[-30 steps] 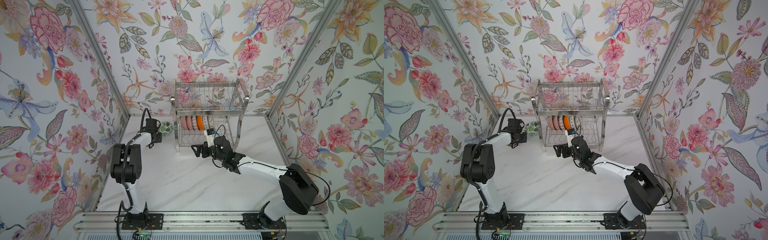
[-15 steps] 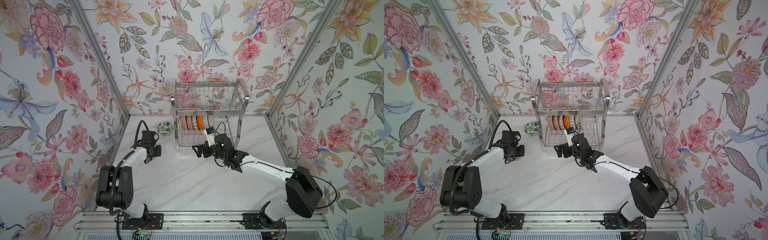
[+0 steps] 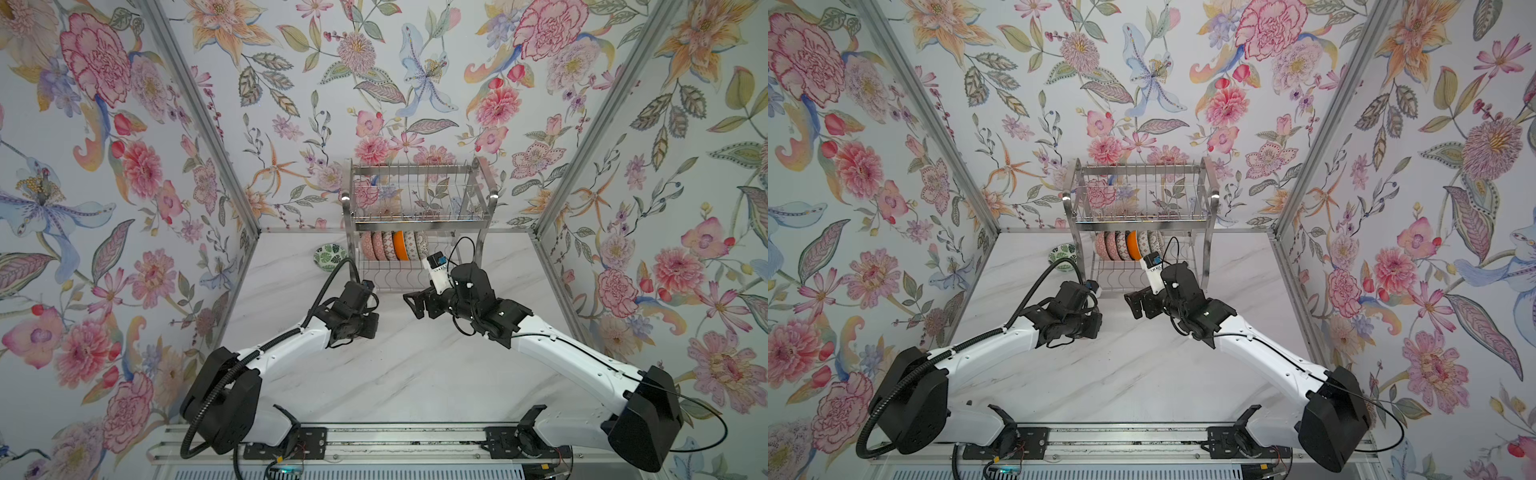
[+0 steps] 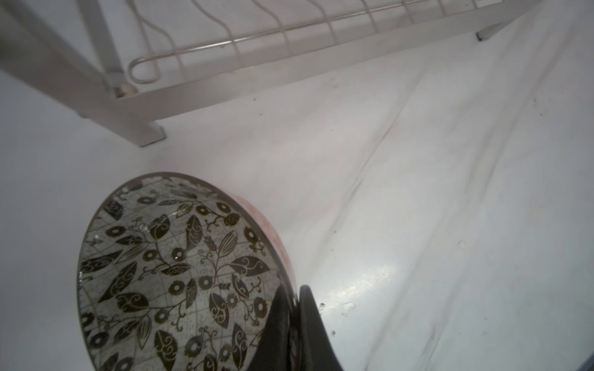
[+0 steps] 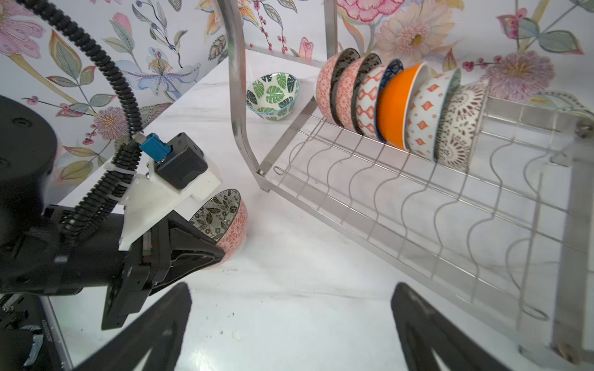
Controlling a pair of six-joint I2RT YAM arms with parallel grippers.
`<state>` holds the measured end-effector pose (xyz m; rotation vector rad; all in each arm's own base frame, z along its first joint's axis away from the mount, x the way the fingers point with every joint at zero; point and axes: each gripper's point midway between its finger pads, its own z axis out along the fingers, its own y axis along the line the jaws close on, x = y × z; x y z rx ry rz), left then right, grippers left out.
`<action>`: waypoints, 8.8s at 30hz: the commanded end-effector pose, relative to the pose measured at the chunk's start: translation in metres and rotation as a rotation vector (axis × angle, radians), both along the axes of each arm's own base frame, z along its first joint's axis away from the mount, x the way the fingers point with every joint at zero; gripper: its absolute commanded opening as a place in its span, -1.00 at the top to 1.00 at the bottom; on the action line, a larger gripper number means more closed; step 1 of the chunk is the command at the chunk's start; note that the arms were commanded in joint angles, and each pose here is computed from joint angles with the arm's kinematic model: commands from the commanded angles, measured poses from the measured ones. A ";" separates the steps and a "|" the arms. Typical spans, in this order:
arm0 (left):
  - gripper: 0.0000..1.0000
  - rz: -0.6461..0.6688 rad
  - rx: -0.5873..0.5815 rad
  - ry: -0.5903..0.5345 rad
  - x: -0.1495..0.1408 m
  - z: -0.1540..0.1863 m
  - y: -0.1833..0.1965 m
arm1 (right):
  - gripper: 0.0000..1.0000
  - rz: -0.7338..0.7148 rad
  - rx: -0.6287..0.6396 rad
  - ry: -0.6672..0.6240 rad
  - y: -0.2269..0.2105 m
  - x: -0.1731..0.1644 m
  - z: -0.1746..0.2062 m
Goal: Load bowls into a dish rack
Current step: Place the bowl at the center of the table, then pick up the bowl from the center of the table, then place the bowl in the dish rack.
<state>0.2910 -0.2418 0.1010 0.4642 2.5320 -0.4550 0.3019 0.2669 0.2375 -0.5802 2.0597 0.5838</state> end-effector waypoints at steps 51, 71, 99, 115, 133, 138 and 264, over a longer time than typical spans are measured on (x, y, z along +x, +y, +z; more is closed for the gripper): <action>-0.98 0.065 0.012 -0.314 0.053 0.092 0.022 | -0.98 -0.198 -0.109 0.283 -0.064 -0.010 -0.067; -0.98 0.231 -0.297 -0.228 0.022 0.032 0.068 | -0.47 -0.132 -0.331 0.455 0.052 -0.016 -0.161; -0.98 0.218 -0.414 -0.130 0.020 0.014 0.052 | 0.89 -0.124 -0.429 0.466 0.052 -0.003 -0.177; -0.99 0.131 -0.339 -0.181 0.023 0.024 0.016 | 1.00 -0.206 -0.278 0.478 -0.017 -0.004 -0.131; -0.98 -0.026 -0.368 -0.339 0.052 0.080 -0.081 | 1.00 -0.557 0.111 0.411 -0.189 0.049 -0.041; -0.98 -0.016 -0.390 -0.377 0.066 0.086 -0.099 | 1.00 -0.625 0.199 0.371 -0.225 0.089 -0.014; -0.99 0.078 -0.170 -0.476 0.108 0.055 -0.104 | 1.00 0.263 1.027 0.421 -0.068 0.267 -0.045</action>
